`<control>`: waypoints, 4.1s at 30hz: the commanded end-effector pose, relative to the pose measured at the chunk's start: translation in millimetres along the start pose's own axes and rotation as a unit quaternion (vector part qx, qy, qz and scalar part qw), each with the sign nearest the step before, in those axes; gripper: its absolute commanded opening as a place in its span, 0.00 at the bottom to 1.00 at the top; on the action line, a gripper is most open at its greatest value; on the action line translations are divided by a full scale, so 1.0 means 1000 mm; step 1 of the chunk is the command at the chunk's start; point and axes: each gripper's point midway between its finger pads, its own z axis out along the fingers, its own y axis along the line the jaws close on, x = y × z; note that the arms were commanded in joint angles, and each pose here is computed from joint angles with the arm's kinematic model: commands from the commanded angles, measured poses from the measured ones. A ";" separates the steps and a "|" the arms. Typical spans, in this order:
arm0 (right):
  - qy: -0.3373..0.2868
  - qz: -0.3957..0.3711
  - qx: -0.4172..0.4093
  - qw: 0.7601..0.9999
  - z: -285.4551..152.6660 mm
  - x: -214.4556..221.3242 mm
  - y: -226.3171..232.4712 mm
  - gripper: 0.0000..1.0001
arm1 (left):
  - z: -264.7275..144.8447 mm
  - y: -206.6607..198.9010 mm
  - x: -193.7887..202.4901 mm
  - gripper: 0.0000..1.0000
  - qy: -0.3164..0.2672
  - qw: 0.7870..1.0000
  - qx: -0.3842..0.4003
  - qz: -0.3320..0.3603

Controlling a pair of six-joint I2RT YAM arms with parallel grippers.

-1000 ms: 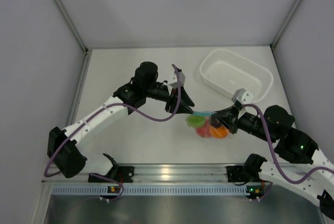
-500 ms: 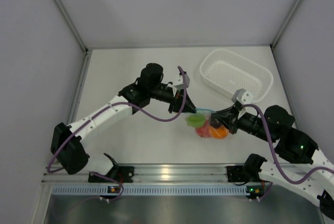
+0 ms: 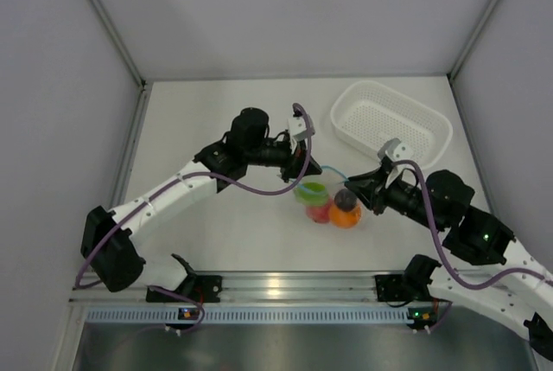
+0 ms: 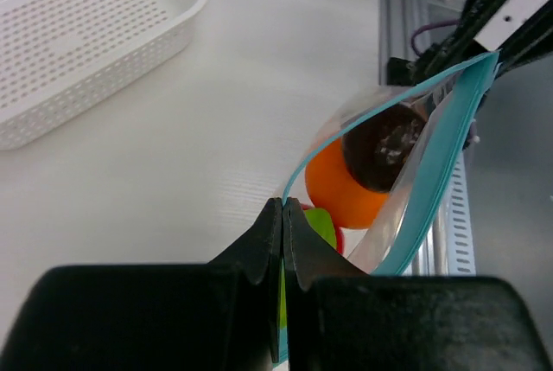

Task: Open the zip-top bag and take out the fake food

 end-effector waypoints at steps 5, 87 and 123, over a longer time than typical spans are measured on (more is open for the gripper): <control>0.009 0.118 0.179 0.977 0.020 0.009 -0.053 0.26 | -0.040 0.052 -0.007 0.00 -0.015 0.968 -0.238 -0.076; 0.065 0.138 0.206 0.967 0.138 0.183 -0.081 0.66 | 0.012 0.022 0.056 0.00 -0.182 0.736 -0.340 -0.556; 0.087 0.134 0.146 0.976 0.186 0.181 -0.068 0.64 | -0.017 0.098 0.143 0.00 -0.058 0.742 -0.470 -0.474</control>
